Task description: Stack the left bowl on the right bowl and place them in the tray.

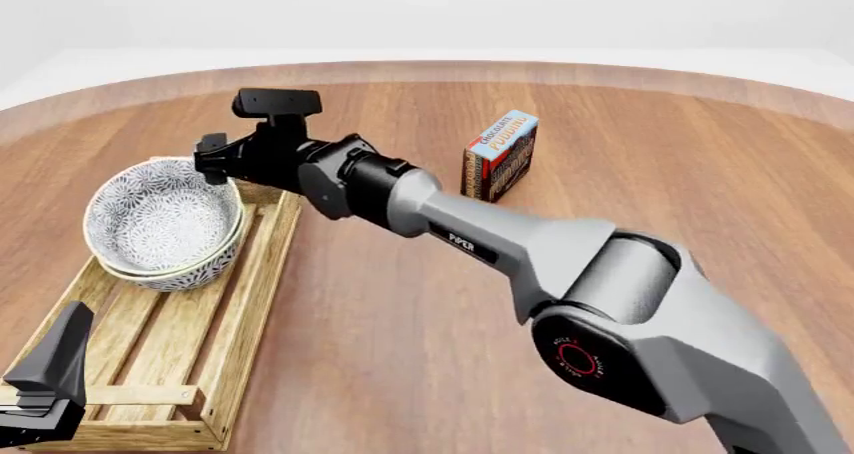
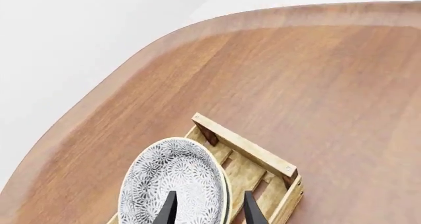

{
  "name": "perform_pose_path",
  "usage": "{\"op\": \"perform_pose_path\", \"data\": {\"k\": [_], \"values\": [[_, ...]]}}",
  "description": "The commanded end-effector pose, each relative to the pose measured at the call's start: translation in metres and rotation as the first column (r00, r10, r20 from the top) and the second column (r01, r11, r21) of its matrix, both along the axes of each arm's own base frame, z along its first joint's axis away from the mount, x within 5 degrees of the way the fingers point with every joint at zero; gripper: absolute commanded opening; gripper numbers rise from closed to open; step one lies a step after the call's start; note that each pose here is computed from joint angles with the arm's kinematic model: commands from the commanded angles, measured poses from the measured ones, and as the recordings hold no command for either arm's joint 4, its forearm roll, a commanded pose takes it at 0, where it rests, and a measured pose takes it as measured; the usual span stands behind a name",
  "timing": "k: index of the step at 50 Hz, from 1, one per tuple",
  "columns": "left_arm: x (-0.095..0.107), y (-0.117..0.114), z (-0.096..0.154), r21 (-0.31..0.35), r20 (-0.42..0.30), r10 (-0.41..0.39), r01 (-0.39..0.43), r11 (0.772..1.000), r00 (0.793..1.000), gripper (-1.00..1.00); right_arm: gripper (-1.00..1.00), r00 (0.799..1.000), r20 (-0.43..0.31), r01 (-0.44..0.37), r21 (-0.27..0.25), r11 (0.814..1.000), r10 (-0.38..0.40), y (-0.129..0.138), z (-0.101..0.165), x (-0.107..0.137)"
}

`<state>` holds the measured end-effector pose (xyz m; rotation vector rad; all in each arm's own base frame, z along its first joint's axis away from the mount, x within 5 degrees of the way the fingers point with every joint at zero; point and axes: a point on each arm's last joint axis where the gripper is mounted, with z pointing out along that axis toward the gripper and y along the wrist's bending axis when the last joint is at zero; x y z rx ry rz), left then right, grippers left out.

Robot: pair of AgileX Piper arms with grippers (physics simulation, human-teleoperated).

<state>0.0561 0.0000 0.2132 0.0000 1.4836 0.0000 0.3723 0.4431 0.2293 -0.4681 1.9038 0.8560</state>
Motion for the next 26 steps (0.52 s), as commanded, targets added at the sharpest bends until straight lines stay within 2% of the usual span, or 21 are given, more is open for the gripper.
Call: {"op": "perform_pose_path", "data": {"k": [1, 18, 26], "values": [[0.0, 0.0, 0.0, 0.0, 0.0, 0.0, 0.0, 1.0, 1.0, 1.0, 1.0, 0.999, 0.051, 0.007, 0.027, 1.0, -0.008, -0.021, 0.038, -0.008], [0.0, 0.0, 0.0, 0.0, 0.0, 0.0, 0.0, 1.0, 1.0, 1.0, 1.0, 0.992, 0.122, 0.018, 0.059, 0.998, -0.025, -0.061, 0.073, -0.027], [0.0, 0.0, 0.0, 0.0, 0.0, 0.0, 0.0, 1.0, 1.0, 1.0, 1.0, 0.988, 0.149, 0.023, 0.071, 0.997, -0.034, -0.078, 0.081, -0.037]]}}
